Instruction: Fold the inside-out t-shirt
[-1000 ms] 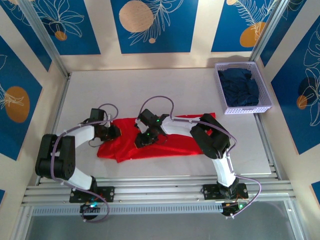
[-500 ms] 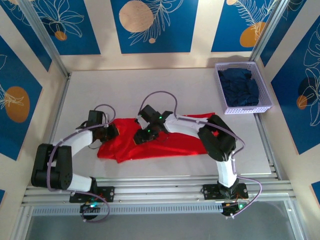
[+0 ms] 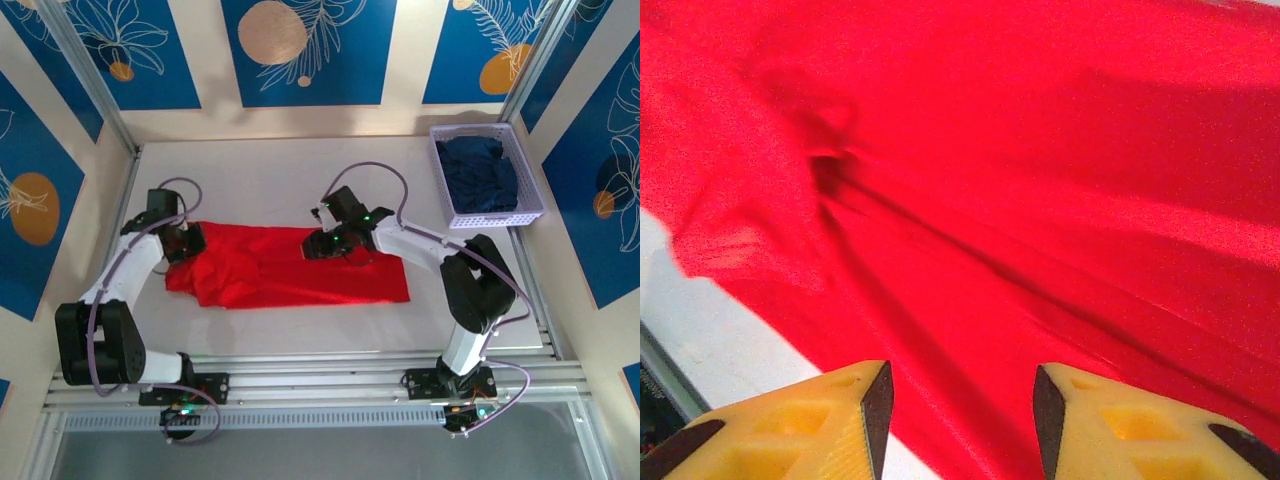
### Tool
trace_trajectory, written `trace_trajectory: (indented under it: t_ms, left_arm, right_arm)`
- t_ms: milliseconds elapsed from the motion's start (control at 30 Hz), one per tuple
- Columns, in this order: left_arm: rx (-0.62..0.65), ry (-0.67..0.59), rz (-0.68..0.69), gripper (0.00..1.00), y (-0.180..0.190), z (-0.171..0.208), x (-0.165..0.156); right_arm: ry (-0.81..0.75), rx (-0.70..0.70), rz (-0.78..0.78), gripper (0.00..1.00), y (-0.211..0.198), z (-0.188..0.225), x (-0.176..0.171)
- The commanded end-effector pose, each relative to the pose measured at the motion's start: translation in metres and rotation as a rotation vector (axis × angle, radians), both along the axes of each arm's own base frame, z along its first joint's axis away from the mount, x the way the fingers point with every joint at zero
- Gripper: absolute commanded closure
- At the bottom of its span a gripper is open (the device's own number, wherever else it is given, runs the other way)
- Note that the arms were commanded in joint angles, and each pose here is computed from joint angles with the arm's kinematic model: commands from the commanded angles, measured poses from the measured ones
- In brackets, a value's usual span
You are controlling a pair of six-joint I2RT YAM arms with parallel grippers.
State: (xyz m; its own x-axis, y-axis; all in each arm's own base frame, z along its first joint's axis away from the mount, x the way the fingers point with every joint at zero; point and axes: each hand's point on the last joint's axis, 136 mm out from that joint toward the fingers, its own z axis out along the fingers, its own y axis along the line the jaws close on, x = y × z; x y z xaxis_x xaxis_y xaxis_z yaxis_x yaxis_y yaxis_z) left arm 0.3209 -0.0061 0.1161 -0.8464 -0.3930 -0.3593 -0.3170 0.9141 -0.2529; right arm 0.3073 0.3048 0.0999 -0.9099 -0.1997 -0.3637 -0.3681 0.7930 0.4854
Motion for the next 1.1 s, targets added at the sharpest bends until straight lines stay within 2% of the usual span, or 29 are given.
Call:
trace_trajectory:
  t_ms: [0, 100, 233, 400, 600, 1067]
  left_arm:
    - [0.180, 0.084, -0.031, 1.00, 0.039, 0.016, -0.013]
    - [0.338, 0.108, -0.018, 1.00, 0.076, 0.032, -0.008]
    - [0.456, 0.113, 0.008, 1.00, 0.102, 0.042, 0.002]
    - [0.562, 0.126, 0.007, 1.00, 0.121, 0.051, 0.016]
    - [0.523, 0.128, 0.002, 1.00, 0.116, 0.048, 0.021]
    - [0.434, 0.083, -0.008, 1.00, 0.099, 0.059, 0.026]
  right_arm:
    - [-0.041, 0.022, -0.024, 0.56, -0.020, 0.014, 0.008]
    - [-0.040, 0.007, -0.057, 0.55, -0.039, 0.012, 0.015]
    - [-0.026, -0.026, -0.088, 0.55, -0.051, 0.005, 0.024]
    - [0.004, -0.008, -0.067, 0.55, -0.035, -0.007, 0.033]
    - [0.028, -0.019, -0.038, 0.60, -0.013, -0.026, 0.043]
    - [0.136, -0.153, -0.052, 0.69, -0.034, -0.087, 0.035]
